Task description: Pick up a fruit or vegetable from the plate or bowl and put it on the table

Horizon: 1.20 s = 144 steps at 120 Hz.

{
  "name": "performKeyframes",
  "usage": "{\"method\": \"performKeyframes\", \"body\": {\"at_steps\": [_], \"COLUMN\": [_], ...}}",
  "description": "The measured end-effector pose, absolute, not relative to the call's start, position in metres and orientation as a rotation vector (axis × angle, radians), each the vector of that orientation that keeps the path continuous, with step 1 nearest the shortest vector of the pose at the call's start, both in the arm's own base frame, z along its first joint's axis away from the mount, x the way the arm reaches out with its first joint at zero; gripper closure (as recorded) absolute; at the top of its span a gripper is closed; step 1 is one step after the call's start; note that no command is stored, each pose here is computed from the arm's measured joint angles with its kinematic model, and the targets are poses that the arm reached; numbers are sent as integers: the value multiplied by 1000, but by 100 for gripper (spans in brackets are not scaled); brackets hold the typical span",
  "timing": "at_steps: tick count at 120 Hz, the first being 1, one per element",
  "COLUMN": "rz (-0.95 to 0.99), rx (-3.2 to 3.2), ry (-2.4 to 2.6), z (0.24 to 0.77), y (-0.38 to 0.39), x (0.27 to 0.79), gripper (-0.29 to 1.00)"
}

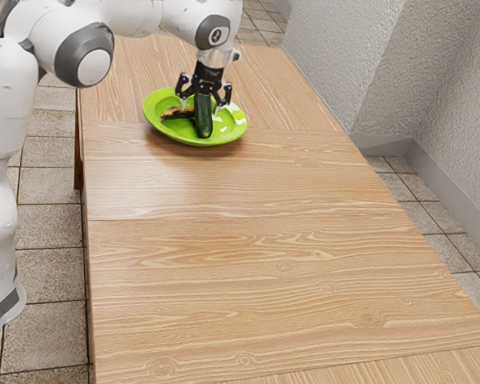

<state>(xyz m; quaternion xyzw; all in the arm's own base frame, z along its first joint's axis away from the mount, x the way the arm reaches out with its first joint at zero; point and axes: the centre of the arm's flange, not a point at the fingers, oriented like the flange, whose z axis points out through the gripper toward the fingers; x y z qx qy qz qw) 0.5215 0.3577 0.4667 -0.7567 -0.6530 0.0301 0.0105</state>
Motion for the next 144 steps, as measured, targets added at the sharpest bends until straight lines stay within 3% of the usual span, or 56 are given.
{"method": "performKeyframes", "body": {"at_steps": [102,120,144], "rz": [88,88,42], "rx": [-2458,-2467,-2500], "ry": [-2002,-1997,-1971], "z": [432,432,453], "y": [378,377,362], "x": [557,558,564], "gripper": [0,8,44]}}
